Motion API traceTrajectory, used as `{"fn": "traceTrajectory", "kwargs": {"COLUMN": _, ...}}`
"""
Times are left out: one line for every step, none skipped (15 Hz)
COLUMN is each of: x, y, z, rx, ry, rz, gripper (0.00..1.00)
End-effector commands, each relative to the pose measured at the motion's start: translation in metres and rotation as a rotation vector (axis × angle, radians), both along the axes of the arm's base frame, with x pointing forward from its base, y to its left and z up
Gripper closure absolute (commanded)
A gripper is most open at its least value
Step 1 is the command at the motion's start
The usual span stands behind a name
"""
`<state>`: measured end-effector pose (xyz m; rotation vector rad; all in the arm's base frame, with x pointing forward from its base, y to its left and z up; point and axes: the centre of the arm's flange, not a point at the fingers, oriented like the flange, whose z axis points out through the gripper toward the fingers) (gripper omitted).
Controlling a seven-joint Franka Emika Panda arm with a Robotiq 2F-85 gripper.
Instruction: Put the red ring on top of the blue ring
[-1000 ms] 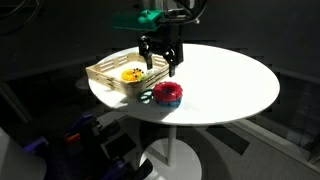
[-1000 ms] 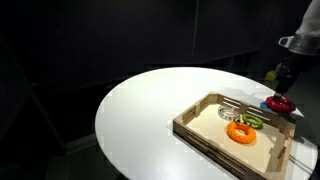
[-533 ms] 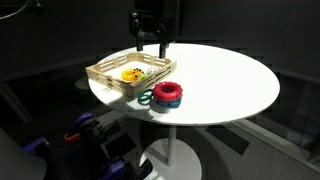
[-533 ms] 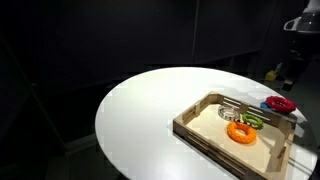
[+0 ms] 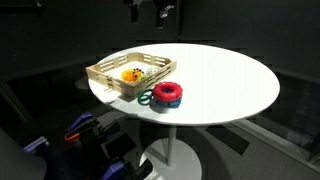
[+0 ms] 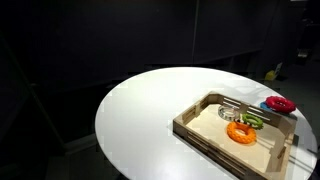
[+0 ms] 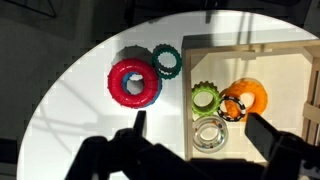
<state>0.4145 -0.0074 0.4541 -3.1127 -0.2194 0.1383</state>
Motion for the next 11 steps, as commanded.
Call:
{"fn": "traceTrajectory", "kwargs": {"x": 0.006, "y": 0.010, "z": 0.042, "rx": -0.012, "ry": 0.009, "rz": -0.002, "gripper": 0.00}}
{"fn": "traceTrajectory", "kwargs": {"x": 0.006, "y": 0.013, "z": 0.050, "rx": -0.016, "ry": 0.007, "rz": 0.003, "gripper": 0.00}}
{"fn": "traceTrajectory", "kwargs": {"x": 0.007, "y": 0.015, "z": 0.056, "rx": -0.018, "ry": 0.006, "rz": 0.008, "gripper": 0.00}}
{"fn": "traceTrajectory", "kwargs": {"x": 0.007, "y": 0.017, "z": 0.061, "rx": -0.020, "ry": 0.004, "rz": 0.012, "gripper": 0.00}}
{"fn": "traceTrajectory", "kwargs": {"x": 0.008, "y": 0.018, "z": 0.064, "rx": -0.015, "ry": 0.005, "rz": 0.016, "gripper": 0.00}}
{"fn": "traceTrajectory", "kwargs": {"x": 0.009, "y": 0.019, "z": 0.065, "rx": -0.006, "ry": 0.003, "rz": 0.022, "gripper": 0.00}}
{"fn": "traceTrajectory", "kwargs": {"x": 0.006, "y": 0.015, "z": 0.052, "rx": -0.012, "ry": -0.005, "rz": 0.029, "gripper": 0.00}}
{"fn": "traceTrajectory", "kwargs": {"x": 0.007, "y": 0.017, "z": 0.055, "rx": -0.012, "ry": -0.007, "rz": 0.031, "gripper": 0.00}}
{"fn": "traceTrajectory", "kwargs": {"x": 0.007, "y": 0.017, "z": 0.055, "rx": -0.012, "ry": -0.008, "rz": 0.033, "gripper": 0.00}}
{"fn": "traceTrajectory", "kwargs": {"x": 0.007, "y": 0.018, "z": 0.055, "rx": -0.012, "ry": -0.007, "rz": 0.034, "gripper": 0.00}}
{"fn": "traceTrajectory", "kwargs": {"x": 0.007, "y": 0.018, "z": 0.055, "rx": -0.012, "ry": -0.007, "rz": 0.035, "gripper": 0.00}}
